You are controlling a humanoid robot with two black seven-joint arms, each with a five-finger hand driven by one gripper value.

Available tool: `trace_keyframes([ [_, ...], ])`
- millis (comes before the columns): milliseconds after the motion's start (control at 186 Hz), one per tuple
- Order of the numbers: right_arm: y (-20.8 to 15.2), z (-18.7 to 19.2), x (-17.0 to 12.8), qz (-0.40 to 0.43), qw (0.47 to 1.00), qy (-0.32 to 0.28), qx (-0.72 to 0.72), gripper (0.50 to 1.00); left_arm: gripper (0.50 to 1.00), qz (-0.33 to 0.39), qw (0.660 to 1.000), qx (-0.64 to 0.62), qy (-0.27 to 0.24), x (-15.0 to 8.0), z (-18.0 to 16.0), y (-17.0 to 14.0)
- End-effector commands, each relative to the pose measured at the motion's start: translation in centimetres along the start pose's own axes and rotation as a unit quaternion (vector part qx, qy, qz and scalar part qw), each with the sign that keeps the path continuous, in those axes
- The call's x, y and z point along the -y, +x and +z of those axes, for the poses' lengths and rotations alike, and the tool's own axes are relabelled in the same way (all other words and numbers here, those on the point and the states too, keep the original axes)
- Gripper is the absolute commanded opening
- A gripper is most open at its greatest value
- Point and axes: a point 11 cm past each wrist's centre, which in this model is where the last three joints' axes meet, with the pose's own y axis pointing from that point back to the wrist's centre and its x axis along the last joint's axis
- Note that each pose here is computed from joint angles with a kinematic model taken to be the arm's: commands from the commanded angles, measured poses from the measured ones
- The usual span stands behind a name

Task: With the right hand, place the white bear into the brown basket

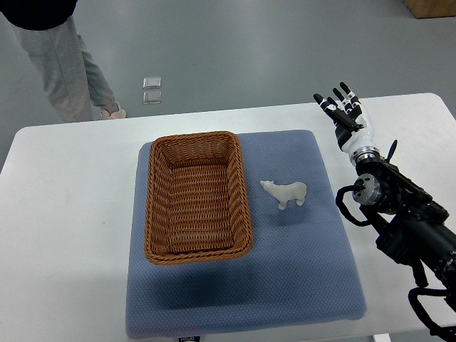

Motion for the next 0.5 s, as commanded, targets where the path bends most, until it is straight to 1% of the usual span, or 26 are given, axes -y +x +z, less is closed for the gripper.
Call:
trace_keyframes([
  [0, 0.11, -0.04, 0.01, 0.001, 1.0, 0.0, -0.001, 0.921, 1.0, -0.003, 1.0, -0.002, 0.0, 0.01, 0.01, -0.18],
  [495, 0.64, -0.74, 0.21, 0.004, 1.0, 0.006, -0.009, 0.921, 1.0, 0.002, 1.0, 0.0, 0.0, -0.01, 0.06, 0.15],
])
